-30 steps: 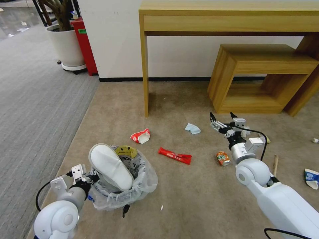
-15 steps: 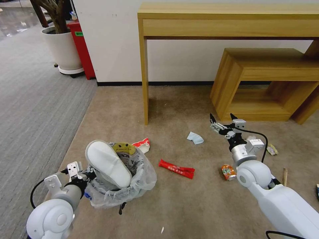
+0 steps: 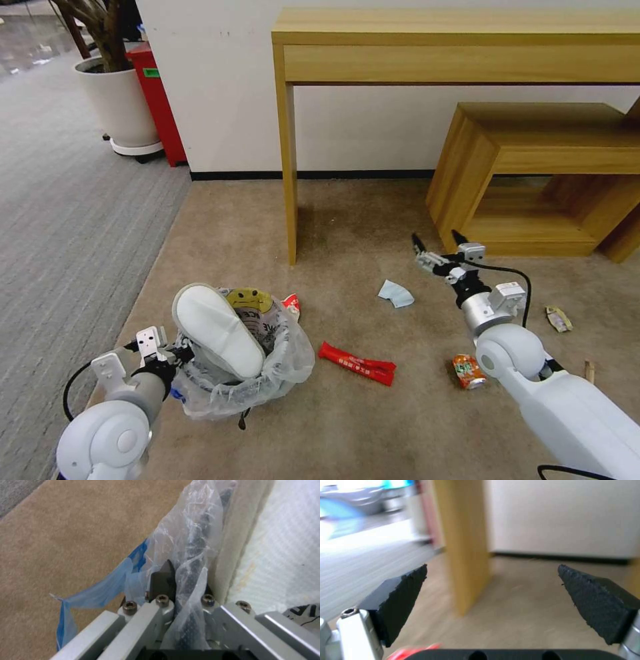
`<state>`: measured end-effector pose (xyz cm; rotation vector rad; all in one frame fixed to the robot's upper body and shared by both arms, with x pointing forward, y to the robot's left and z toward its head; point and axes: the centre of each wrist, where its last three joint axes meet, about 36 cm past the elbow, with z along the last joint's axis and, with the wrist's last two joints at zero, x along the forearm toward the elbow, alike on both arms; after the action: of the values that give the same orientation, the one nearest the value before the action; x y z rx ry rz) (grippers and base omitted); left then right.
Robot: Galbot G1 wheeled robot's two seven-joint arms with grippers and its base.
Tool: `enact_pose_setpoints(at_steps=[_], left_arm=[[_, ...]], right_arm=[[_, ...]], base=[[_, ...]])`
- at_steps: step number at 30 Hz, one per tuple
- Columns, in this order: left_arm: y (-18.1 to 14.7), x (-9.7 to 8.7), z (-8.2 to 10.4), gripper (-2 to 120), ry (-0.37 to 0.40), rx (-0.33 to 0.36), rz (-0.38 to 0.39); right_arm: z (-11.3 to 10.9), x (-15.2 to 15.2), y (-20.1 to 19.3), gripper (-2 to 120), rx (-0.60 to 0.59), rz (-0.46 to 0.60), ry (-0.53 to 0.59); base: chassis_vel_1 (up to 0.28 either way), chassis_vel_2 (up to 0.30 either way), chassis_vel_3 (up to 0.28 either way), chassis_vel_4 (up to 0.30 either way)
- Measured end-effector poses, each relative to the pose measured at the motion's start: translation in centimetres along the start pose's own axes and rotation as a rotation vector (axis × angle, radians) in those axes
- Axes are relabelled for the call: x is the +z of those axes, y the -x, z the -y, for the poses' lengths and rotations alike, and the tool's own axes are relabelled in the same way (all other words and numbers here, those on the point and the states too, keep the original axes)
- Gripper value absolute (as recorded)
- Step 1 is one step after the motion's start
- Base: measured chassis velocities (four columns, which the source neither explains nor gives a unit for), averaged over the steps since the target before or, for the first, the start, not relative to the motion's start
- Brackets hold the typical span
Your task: Pick up the trash bin and place the garbage on the floor into it.
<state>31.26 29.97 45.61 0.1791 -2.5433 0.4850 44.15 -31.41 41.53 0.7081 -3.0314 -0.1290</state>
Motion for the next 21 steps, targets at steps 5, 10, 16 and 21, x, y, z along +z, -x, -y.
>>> enact_pose_setpoints(at_steps=[5,10,16,21], left_arm=[[0.3,0.5,0.0,1,-0.004,-0.003,-0.002],[0.6,0.9,0.0,1,-0.008,-0.006,-0.001],[0.9,1.3,0.1,1,-0.014,-0.007,-0.003],[1.2,1.7,0.3,1,-0.016,-0.007,-0.006]], right_arm=[[2.3,2.6,-2.0,100,-0.255,-0.162,-0.001],[6.4,5.5,-4.4,100,-0.437,-0.302,-0.067],[9.6,7.9,-6.5,92,-0.533,-0.425,-0.173],[10.0,11.0,-6.8,92,-0.541,-0.475,-0.223]], base=[[0.000,0.000,0.000,0.000],[0.000,0.000,0.000,0.000],[0.000,0.000,0.000,0.000],[0.000,0.000,0.000,0.000]])
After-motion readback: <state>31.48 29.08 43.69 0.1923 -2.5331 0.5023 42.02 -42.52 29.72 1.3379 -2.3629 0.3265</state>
